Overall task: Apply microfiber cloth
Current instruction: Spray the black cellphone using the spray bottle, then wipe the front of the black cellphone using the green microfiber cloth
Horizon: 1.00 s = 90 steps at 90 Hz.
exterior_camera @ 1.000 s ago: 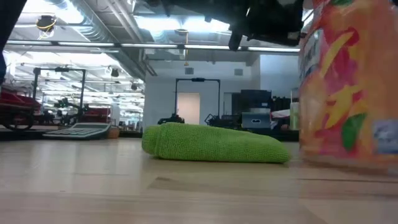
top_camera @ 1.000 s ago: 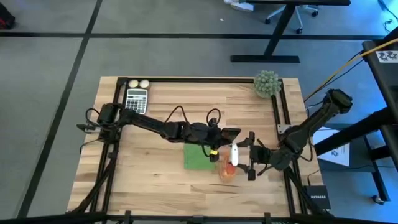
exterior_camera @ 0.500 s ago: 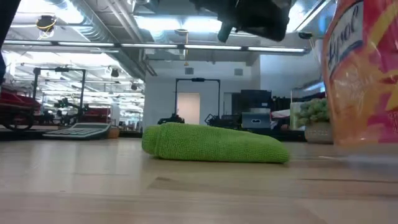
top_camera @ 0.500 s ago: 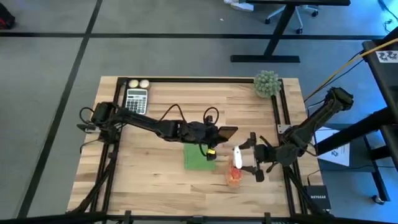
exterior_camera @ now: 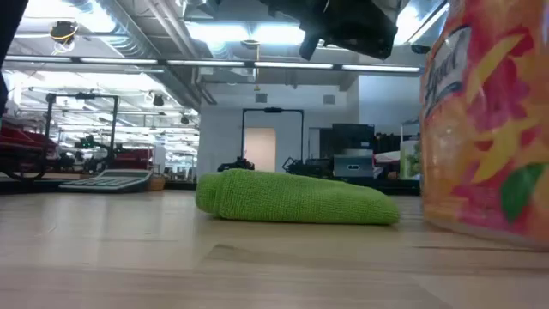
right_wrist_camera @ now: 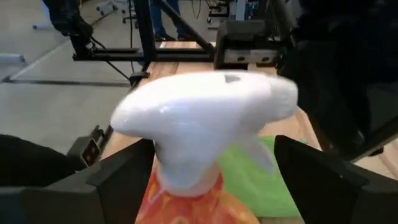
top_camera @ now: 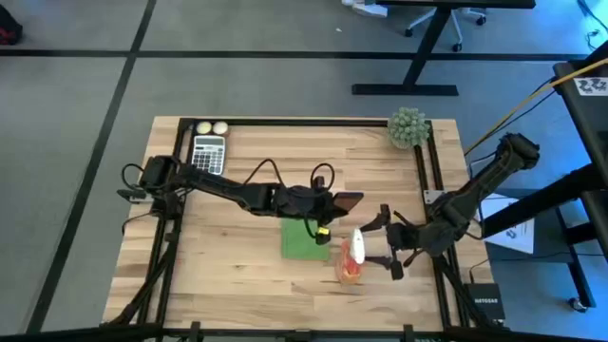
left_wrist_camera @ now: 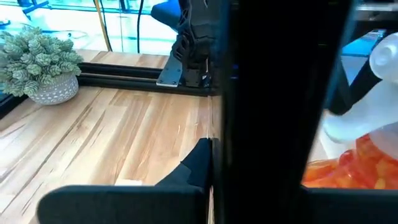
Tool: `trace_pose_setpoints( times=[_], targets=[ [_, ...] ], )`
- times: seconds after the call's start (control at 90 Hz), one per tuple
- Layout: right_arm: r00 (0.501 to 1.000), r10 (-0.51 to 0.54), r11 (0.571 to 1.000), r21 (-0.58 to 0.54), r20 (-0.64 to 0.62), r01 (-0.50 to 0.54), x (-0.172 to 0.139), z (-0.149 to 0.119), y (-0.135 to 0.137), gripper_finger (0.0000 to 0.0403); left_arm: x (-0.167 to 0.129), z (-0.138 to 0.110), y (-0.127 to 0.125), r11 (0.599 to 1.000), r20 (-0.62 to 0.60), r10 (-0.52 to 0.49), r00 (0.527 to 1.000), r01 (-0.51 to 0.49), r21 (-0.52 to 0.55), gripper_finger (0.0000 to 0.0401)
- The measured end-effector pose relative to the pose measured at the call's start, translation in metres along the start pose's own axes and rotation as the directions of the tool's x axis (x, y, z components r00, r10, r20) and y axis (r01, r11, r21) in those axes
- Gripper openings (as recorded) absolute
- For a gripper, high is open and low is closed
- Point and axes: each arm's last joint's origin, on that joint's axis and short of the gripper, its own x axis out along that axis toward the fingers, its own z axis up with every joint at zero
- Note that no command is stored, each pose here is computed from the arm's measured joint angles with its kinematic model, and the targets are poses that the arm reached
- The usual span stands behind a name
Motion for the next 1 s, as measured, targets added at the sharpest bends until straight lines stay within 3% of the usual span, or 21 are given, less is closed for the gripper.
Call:
trace_pose_setpoints(
  times=[0.156, 0.389, 0.489, 0.622, 0.756, 1.0],
  targets=[
    [0.999, -0.04, 0.997, -0.071, -0.002, 0.04, 0.002, -0.002, 0.0, 0.0333, 0.0, 0.0, 0.0, 1.0, -0.004, 0.0, 1.0, 0.0, 0.0, 0.0013],
    [0.996, 0.055, 0.992, -0.108, -0.069, -0.063, -0.003, -0.005, -0.001, 0.0387, -0.005, 0.002, 0.001, 1.0, -0.024, 0.009, 1.0, -0.009, 0.008, 0.0013],
    [0.988, 0.104, 0.985, -0.123, -0.118, -0.119, -0.009, -0.007, -0.004, 0.0397, -0.01, 0.005, 0.002, 1.0, -0.031, 0.022, 0.999, -0.021, 0.016, 0.0013],
    [0.983, 0.097, 0.983, -0.137, -0.154, -0.119, -0.022, -0.007, -0.013, 0.0399, -0.02, 0.009, 0.003, 0.998, -0.055, 0.052, 0.997, -0.049, 0.046, 0.0013],
    [0.987, 0.106, 0.992, -0.055, -0.117, -0.113, -0.04, 0.0, -0.024, 0.0398, -0.036, 0.015, 0.001, 0.994, -0.094, 0.094, 0.991, -0.088, 0.06, 0.0013],
    [0.982, 0.161, 0.97, 0.167, 0.098, -0.175, -0.075, 0.022, -0.042, 0.0397, -0.072, 0.009, -0.011, 0.987, -0.242, 0.162, 0.957, -0.162, 0.022, 0.0013]
  ],
)
